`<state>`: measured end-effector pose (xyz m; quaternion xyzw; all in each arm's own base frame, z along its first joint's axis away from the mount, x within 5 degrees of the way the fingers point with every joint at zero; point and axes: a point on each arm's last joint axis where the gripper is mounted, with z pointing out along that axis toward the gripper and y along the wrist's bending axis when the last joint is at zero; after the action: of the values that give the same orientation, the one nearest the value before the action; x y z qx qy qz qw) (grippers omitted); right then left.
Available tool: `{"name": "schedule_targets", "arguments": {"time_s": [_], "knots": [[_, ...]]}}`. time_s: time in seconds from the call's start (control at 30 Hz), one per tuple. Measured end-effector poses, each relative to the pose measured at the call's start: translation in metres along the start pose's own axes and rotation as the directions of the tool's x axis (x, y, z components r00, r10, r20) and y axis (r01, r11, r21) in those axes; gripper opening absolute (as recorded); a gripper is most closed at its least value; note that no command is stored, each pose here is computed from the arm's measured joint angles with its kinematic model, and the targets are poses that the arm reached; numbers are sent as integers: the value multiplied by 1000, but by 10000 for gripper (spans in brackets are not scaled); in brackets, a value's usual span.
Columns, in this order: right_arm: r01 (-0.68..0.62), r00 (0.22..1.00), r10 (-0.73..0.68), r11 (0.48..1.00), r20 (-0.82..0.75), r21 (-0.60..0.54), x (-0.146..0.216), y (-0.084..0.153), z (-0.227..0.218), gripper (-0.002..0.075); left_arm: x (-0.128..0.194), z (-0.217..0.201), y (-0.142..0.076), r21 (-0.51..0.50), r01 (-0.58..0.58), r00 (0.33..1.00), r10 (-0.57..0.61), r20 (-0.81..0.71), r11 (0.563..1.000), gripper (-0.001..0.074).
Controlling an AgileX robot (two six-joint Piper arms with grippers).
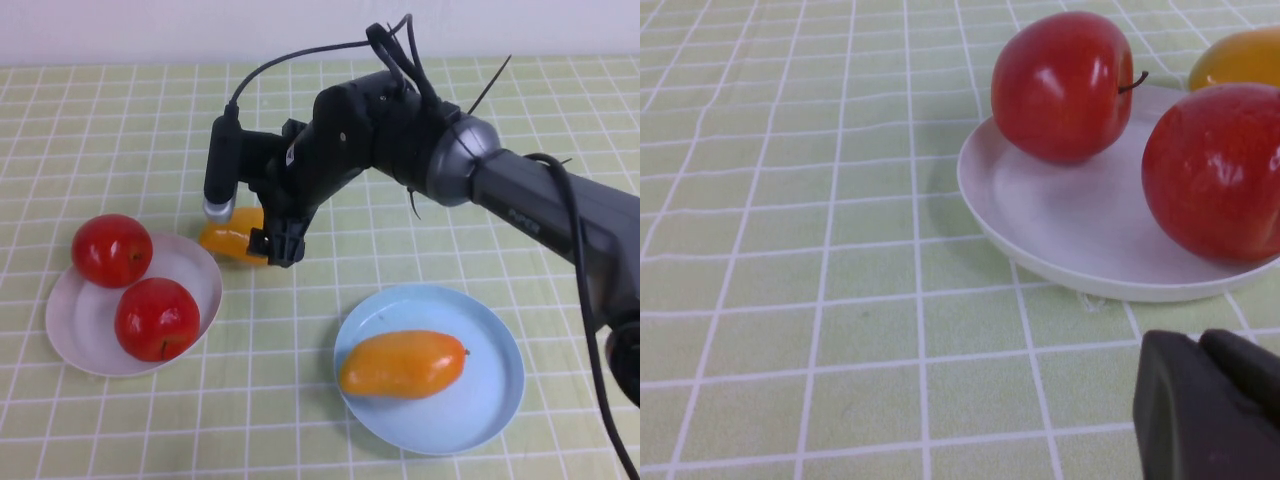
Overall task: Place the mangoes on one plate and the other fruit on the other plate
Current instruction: Put another type of fruit in the right plate
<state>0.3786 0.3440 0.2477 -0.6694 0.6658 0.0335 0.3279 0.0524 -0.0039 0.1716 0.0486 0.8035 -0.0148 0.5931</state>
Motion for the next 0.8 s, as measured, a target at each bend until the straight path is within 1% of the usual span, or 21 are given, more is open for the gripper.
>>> {"name": "schedule_targets", "arguments": {"time_s": [0.13,0.27,0.5,0.7,0.77,0.8], "knots": [[-18,1000,18,1000,10,-8,4,-8,19,692,0,0,0,0,0,1000,0,0,1000,3],[-35,999,35,999,4,-19,11,-11,33,692,0,0,0,0,0,1000,0,0,1000,3],[-64,998,64,997,-16,-31,30,-8,65,692,0,0,0,0,1,1000,-1,0,1000,3],[-89,996,89,996,11,-22,31,-10,70,690,0,0,0,0,2,1000,-2,0,1000,3],[-91,996,91,996,14,-20,30,-10,70,673,0,0,0,0,2,1000,-2,0,1000,3],[-92,996,93,996,16,-20,30,-10,70,652,0,0,0,0,2,1000,-2,0,1000,3]]}}
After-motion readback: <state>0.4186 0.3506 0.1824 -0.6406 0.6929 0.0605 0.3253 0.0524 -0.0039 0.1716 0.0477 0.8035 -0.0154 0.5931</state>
